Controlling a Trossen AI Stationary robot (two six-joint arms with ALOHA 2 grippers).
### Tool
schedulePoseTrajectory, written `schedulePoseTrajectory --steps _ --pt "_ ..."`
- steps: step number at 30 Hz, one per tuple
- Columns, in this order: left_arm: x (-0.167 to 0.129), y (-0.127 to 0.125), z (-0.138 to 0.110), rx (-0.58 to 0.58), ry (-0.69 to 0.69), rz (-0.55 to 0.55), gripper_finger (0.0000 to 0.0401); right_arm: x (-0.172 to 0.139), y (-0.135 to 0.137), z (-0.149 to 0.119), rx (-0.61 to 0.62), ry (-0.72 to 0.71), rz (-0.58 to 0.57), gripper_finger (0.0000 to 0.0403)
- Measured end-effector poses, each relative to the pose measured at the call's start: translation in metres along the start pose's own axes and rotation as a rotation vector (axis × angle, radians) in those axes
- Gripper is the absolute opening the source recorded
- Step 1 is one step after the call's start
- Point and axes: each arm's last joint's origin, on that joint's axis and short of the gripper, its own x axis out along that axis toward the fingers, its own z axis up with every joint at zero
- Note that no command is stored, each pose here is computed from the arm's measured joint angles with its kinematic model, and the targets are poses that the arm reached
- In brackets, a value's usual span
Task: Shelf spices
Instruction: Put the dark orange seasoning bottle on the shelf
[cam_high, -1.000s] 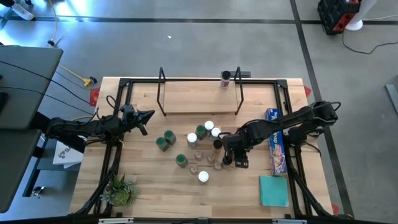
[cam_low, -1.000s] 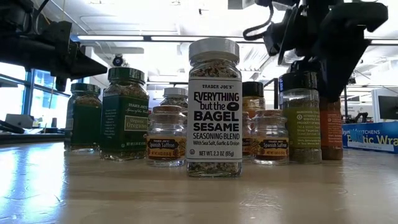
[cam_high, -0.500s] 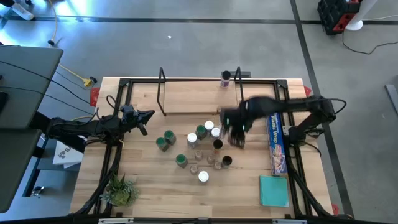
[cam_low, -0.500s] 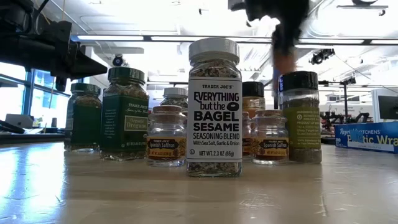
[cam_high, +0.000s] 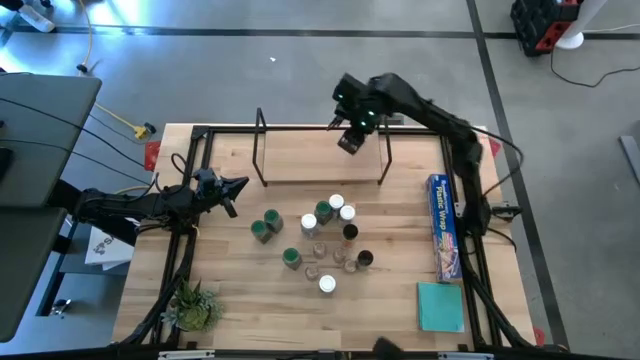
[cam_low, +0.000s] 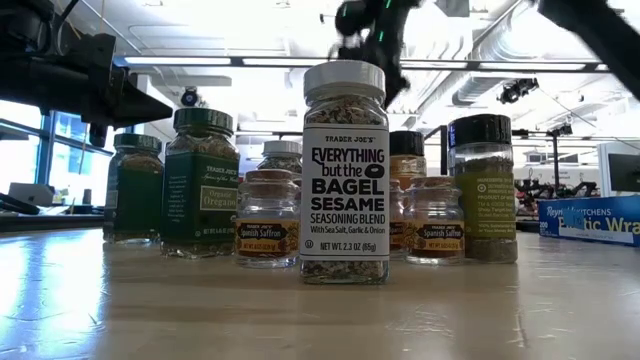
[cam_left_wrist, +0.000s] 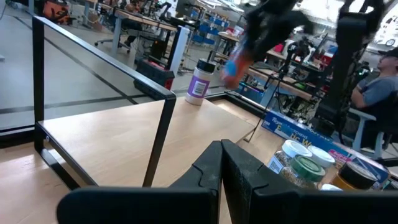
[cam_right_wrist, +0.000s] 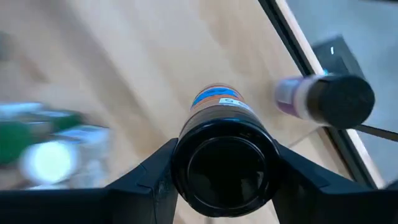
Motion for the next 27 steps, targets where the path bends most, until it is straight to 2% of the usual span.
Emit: schedulePoseTrajectory --steps 5,8,17,22,27 --pt "0.000 0.000 0.000 0.000 0.000 0.000 0.0005 0.040 -0.025 0.004 -0.013 0.135 -0.014 0.0185" --pt "0.000 0.000 0.000 0.000 0.000 0.000 0.0005 0.053 -0.031 0.005 -0.010 0.157 -0.037 0.0185" --pt "0.000 0.000 0.000 0.000 0.000 0.000 0.0005 0.071 -0.042 0.001 0.042 0.196 -0.041 0.0185" --pt "0.000 0.000 0.000 0.000 0.000 0.000 0.0005 0.078 -0.042 -0.001 0.061 0.212 -0.072 0.0213" --pt "0.000 0.000 0.000 0.000 0.000 0.001 0.0005 0.079 -0.043 0.000 0.086 0.194 -0.080 0.0221"
